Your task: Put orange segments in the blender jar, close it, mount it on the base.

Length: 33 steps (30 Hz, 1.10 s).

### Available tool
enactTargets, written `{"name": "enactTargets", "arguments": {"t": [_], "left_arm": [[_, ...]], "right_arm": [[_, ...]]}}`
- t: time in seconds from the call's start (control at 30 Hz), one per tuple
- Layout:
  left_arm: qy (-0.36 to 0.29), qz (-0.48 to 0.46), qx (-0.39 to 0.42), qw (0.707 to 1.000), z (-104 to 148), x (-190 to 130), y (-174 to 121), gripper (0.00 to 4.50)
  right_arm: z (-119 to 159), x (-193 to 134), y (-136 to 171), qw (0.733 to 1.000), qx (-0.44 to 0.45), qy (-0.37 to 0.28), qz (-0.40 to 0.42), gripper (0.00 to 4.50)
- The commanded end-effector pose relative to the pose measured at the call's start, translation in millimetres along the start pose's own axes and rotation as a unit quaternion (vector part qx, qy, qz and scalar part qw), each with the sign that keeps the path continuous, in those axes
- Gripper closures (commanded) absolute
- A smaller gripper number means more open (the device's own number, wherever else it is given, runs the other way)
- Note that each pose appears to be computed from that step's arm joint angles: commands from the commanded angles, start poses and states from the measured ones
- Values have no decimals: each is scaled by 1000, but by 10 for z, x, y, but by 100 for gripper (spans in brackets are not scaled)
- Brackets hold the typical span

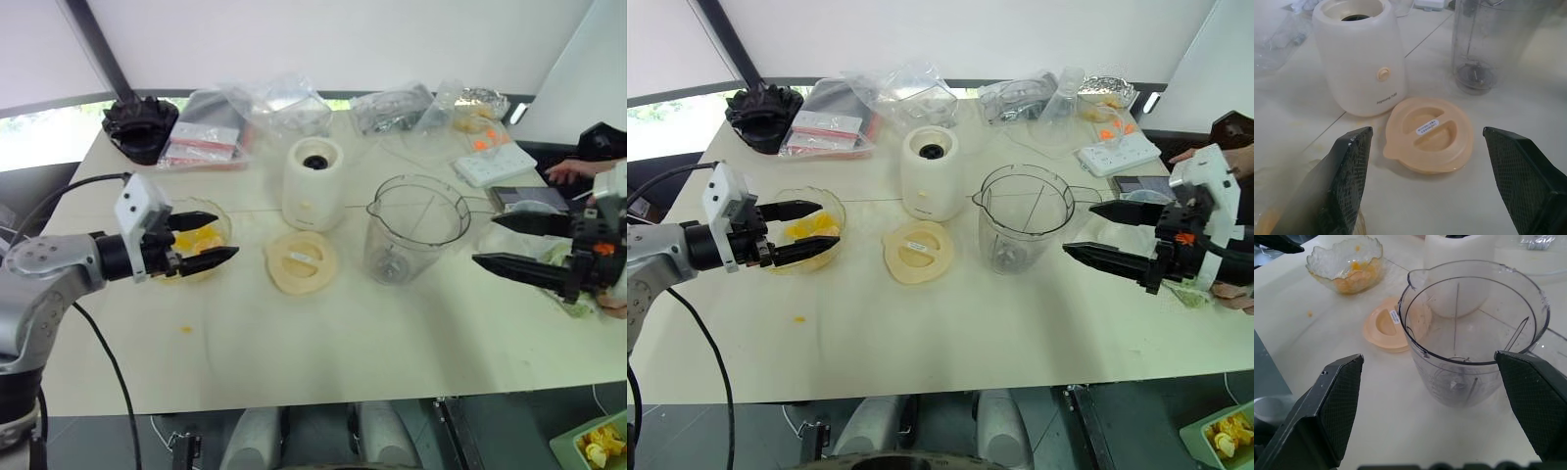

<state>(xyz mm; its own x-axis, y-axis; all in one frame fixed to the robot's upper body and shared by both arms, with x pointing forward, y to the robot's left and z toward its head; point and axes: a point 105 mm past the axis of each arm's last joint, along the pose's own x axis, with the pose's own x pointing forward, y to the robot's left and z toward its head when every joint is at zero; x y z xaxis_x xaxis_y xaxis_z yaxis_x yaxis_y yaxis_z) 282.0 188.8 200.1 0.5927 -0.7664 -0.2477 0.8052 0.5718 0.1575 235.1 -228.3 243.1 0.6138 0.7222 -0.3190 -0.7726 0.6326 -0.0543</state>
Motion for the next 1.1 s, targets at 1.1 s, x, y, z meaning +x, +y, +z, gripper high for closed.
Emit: {"name": "enactTargets", "arguments": {"t": [1.1], "left_arm": [[115,168,-1,979,-291,-229,939,74]], "right_arm": [[103,145,49,999,-31,-15,20,3]]}}
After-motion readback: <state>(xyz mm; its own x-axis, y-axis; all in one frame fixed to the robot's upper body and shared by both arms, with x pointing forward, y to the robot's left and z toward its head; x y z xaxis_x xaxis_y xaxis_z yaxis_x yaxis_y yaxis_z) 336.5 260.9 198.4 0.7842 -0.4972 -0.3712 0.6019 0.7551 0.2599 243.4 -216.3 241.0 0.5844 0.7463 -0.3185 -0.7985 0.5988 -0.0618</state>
